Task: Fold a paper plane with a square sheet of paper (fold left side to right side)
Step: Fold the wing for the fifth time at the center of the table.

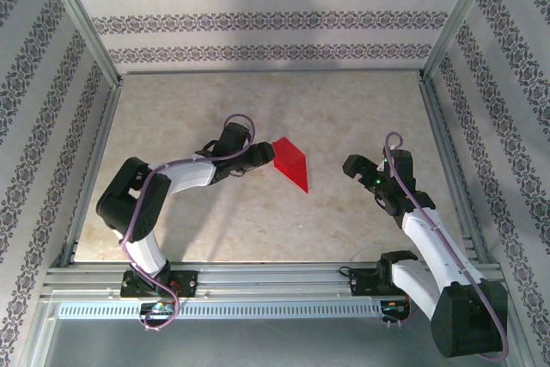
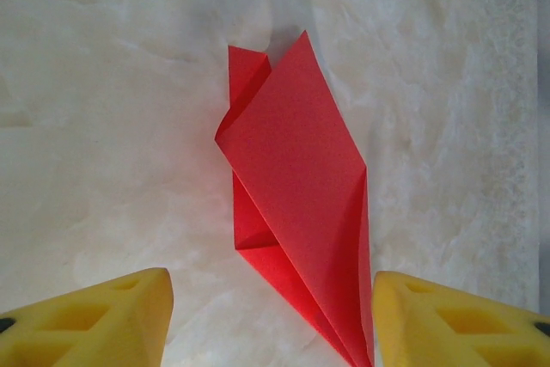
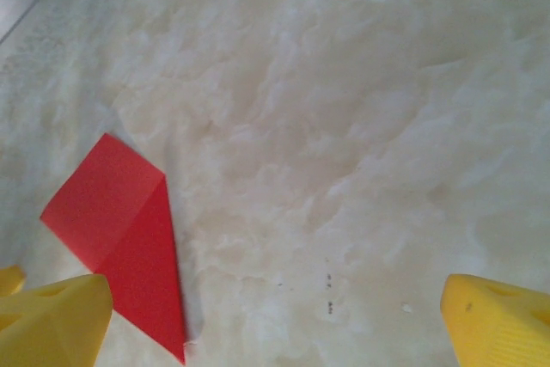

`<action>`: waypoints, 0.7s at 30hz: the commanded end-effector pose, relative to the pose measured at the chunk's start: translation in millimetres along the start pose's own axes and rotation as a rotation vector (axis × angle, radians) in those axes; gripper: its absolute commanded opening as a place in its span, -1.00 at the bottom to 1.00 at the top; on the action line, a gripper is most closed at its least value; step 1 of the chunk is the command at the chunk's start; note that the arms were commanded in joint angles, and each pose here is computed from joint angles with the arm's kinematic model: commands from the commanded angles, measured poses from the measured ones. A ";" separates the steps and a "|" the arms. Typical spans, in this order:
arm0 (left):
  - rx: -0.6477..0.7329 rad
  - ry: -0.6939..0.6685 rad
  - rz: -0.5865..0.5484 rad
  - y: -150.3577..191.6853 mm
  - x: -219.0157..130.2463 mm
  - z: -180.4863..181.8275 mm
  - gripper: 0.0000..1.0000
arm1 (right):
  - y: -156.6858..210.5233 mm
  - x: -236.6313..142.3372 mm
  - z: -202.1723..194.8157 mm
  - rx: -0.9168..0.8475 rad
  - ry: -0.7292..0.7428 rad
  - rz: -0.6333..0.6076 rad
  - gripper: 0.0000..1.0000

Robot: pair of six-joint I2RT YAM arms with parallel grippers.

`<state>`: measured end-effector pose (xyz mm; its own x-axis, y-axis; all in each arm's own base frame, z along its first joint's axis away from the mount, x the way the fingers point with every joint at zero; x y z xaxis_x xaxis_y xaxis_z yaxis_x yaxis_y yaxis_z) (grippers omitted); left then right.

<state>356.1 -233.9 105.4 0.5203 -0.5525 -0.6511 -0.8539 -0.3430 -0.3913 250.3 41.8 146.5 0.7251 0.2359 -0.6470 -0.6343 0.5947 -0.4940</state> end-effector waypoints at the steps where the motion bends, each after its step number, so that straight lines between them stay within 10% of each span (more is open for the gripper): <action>1: -0.033 0.083 -0.021 -6.9 11.7 -18.5 0.21 | -2.2 -0.7 4.2 0.003 -0.046 -0.007 0.96; 21: -0.060 0.114 0.032 -7.4 59.4 -17.3 -0.61 | -2.0 1.6 5.2 -0.007 -0.077 0.013 0.96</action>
<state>386.0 -267.0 67.1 0.4757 -0.6166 -0.6273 -0.8782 -0.3738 -0.2984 253.2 45.7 149.0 0.7245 0.2893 -0.6256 -0.6492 0.5913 -0.4785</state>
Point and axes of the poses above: each hand's point on the last joint's axis, 136 mm out from that joint toward the fingers, its own x axis out along the fingers, its own z axis along the line the jaws close on, y = z × x, the point moved 5 cm from there along -x, back along the fingers, and after that the axes turned 3 degrees about x, right-handed, at the moved point
